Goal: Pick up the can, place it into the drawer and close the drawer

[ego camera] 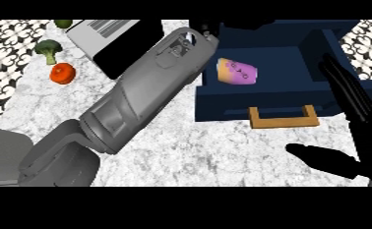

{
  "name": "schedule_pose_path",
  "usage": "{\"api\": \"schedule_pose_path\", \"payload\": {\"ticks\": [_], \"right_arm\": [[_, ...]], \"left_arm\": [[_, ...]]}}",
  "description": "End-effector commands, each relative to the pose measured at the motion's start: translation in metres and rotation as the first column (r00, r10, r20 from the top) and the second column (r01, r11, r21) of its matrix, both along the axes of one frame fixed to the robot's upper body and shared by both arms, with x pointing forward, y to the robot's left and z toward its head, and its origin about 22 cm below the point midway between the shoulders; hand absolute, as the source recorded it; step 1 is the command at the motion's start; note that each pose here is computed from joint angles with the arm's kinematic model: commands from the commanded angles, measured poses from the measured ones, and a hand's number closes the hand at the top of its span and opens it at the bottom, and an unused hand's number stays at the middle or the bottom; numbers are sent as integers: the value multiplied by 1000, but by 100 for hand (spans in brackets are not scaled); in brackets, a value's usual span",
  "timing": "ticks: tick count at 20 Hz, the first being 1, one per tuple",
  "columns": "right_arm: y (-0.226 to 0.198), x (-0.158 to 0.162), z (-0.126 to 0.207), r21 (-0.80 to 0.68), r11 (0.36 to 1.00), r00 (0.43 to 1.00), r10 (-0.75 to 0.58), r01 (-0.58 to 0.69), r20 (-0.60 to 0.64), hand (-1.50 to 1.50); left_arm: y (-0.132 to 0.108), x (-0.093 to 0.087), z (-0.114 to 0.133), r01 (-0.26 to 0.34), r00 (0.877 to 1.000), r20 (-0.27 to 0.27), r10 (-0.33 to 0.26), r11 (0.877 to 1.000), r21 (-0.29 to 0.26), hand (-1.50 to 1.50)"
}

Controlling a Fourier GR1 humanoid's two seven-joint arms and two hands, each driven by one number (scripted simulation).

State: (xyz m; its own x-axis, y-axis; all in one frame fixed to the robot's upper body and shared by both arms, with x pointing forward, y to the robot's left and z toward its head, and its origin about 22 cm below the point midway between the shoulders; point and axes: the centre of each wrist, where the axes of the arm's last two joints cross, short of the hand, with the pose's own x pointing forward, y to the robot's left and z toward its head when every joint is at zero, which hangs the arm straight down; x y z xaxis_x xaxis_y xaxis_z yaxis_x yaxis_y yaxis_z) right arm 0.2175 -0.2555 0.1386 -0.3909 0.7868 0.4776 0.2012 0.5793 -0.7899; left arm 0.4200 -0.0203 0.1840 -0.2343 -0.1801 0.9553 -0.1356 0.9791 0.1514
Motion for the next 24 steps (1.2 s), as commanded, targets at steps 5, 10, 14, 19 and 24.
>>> {"api": "schedule_pose_path", "payload": {"ticks": [5, 10, 14, 19, 24], "right_arm": [[23, 17, -50, -230, 971, 996, -74, 60, -49, -150], [23, 49, -82, -210, 967, 987, -155, 145, -33, -150], [19, 66, -114, -207, 965, 984, -172, 161, -35, -150], [42, 97, -127, -244, 948, 976, -217, 204, -29, -150], [35, 116, -140, -274, 938, 974, -226, 213, -18, -150]], "left_arm": [[0, -2, 0, -1, 1000, -27, 1, 1000, -17, -150], [29, 1, 13, 9, 999, -31, -10, 1000, -15, -150], [30, -2, 28, -22, 999, -28, 22, 1000, -7, -150], [66, -5, 16, -6, 999, -34, 6, 1000, 4, -150], [97, -5, 32, -19, 999, -49, 19, 1000, -2, -150]]}}
